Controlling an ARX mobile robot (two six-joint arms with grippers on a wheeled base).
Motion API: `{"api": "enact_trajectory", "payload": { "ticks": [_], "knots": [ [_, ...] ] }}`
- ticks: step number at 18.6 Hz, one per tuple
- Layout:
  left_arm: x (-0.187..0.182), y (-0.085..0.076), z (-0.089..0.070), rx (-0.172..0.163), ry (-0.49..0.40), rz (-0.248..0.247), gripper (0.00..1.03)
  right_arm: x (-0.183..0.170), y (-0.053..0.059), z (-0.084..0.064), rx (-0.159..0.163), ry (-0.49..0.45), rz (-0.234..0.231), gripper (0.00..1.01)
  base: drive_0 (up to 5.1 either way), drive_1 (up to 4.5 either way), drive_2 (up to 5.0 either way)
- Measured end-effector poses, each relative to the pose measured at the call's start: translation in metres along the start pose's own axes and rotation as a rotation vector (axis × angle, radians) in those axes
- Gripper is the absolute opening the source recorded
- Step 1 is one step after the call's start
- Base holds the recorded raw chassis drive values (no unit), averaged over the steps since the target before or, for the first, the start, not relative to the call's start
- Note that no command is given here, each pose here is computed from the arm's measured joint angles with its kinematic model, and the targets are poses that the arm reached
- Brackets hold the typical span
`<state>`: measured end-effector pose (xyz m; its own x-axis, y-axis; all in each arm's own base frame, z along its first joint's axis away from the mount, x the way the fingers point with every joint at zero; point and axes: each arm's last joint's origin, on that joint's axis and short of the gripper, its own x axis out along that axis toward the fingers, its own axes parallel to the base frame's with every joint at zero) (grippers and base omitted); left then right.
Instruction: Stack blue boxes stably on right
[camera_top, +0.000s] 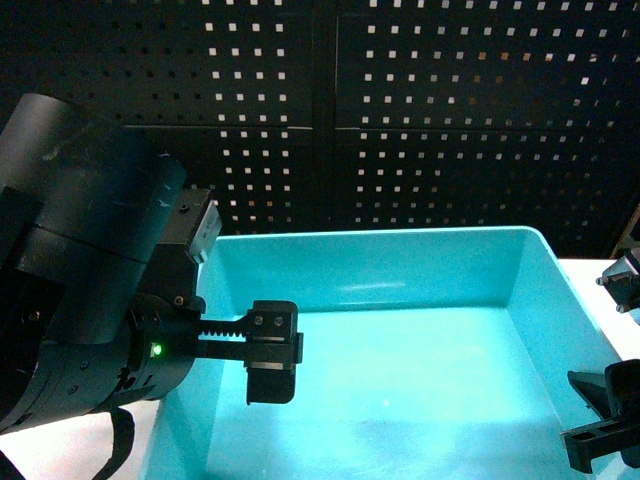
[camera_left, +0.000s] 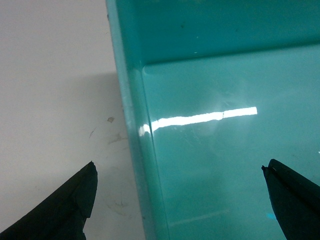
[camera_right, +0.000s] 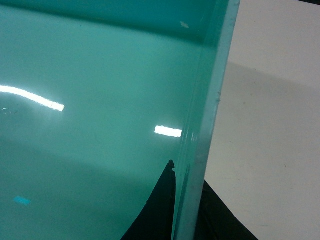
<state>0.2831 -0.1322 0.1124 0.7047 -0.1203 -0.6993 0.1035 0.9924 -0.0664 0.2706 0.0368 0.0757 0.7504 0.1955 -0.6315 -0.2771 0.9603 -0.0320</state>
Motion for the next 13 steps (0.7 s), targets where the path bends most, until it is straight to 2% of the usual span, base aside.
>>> {"api": "enact_trajectory", "payload": {
  "ticks": [3, 7, 13],
  "knots": [
    [0.012, 0.006, -0.009, -0.018, 0.028, 0.036, 0.98, 0.000, 0.000, 0.000, 0.000, -0.001, 0.001, 0.07, 0.0, 0.00, 0.0],
    [0.011, 0.006, -0.012, -0.034, 0.022, 0.048, 0.64, 0.000, -0.002, -0.002, 0.004, -0.003, 0.000, 0.07, 0.0, 0.00, 0.0],
    [0.006, 0.002, -0.014, -0.022, 0.030, 0.055, 0.13, -0.001, -0.001, -0.003, 0.002, -0.008, -0.001, 0.07, 0.0, 0.00, 0.0]
  ]
}}
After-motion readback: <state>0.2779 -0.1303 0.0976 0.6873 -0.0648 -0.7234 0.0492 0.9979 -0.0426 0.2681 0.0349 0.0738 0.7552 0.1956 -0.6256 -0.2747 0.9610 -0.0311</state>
